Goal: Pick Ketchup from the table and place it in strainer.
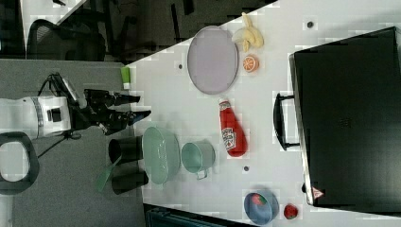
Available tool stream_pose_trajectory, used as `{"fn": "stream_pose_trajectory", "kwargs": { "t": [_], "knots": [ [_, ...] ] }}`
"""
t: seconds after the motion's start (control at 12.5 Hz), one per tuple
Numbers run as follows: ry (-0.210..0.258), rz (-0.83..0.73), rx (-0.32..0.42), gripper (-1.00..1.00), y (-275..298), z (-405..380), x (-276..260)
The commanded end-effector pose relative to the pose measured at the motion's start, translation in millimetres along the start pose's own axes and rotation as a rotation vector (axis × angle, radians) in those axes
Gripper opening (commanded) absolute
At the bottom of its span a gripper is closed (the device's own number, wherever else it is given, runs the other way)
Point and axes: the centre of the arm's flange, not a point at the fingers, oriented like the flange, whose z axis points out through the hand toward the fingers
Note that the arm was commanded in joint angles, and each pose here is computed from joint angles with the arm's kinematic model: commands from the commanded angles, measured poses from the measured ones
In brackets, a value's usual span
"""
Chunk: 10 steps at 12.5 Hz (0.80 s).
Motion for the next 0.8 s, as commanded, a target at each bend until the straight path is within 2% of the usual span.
{"fn": "stream_pose_trajectory", "kwargs": {
  "t": [0.08,0.24,0.56,0.8],
  "knots": [
    [-0.056,0.019,-0.025,0.59,71,-53,-51],
    [-0.071,0.017,-0.039,1.0,68,-43,-48],
    [-0.124,-0.006,-0.089,1.0,51,9,-43],
    [-0.114,-0.156,-0.063,1.0,32,51,-36]
  ]
}}
